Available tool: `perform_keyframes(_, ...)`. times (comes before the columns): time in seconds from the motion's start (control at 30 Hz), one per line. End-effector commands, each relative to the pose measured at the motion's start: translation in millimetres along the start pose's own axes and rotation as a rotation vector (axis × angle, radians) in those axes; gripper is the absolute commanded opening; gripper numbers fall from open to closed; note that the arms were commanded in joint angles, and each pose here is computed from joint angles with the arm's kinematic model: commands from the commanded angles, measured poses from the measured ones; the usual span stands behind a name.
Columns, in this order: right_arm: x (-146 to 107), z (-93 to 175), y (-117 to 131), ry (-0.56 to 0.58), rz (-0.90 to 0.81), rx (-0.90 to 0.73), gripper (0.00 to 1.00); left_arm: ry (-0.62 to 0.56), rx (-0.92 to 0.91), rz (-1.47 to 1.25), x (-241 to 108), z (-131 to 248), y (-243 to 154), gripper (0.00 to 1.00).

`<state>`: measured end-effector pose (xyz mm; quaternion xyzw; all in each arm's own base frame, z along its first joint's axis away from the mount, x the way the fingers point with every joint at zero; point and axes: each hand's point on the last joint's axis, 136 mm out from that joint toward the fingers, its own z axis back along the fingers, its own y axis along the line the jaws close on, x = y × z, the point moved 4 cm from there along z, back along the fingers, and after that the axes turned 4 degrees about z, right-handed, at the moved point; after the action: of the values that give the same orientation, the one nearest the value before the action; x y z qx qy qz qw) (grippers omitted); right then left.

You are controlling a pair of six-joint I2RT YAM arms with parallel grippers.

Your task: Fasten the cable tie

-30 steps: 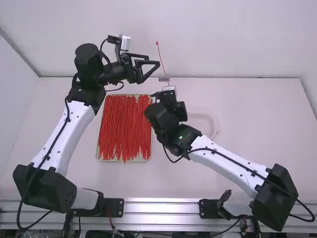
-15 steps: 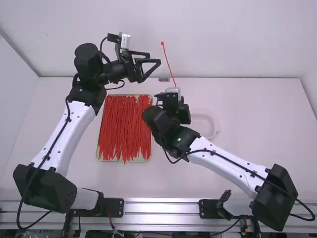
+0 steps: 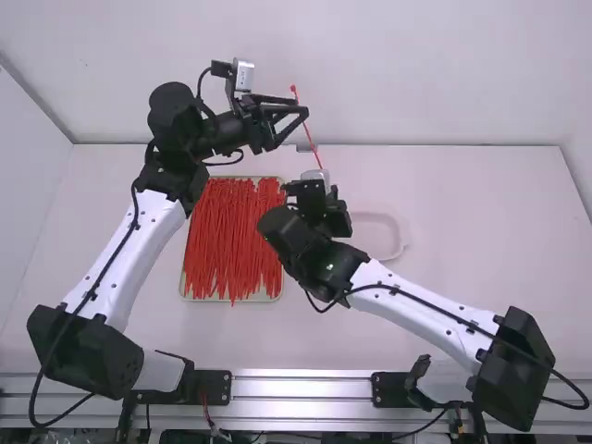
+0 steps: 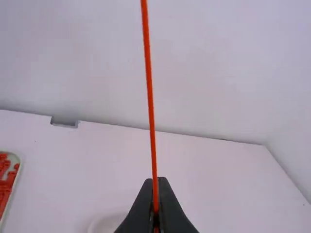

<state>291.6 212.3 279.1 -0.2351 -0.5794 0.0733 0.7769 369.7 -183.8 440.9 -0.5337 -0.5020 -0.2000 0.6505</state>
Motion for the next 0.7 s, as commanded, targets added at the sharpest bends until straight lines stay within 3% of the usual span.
perform_keyframes(0.0,10.7,0.6,-4.2,-0.011,-0.030,-0.020,0.00,-0.018,-0.011,-0.014,9.0,0.7,-8.2,0.50)
perform_keyframes(0.27,9.7,1.1,-2.9,-0.008,-0.024,-0.012,0.00,-0.028,-0.017,-0.025,11.5,0.8,-9.8,0.47)
perform_keyframes(0.47,8.4,0.5,-3.4,-0.005,-0.023,-0.014,0.00,-0.045,-0.016,-0.018,14.8,1.1,-10.4,0.33)
perform_keyframes(0.53,8.4,0.5,-3.4,-0.004,-0.023,-0.014,0.00,-0.046,-0.016,-0.020,15.2,1.1,-10.7,0.26)
perform_keyframes(0.63,8.4,0.5,-3.4,-0.004,-0.023,-0.014,0.00,-0.049,-0.008,-0.015,15.2,1.1,-9.4,0.04)
perform_keyframes(0.67,8.5,0.5,-3.4,-0.005,-0.023,-0.014,0.00,-0.052,0.000,-0.005,15.4,1.0,-8.2,0.01)
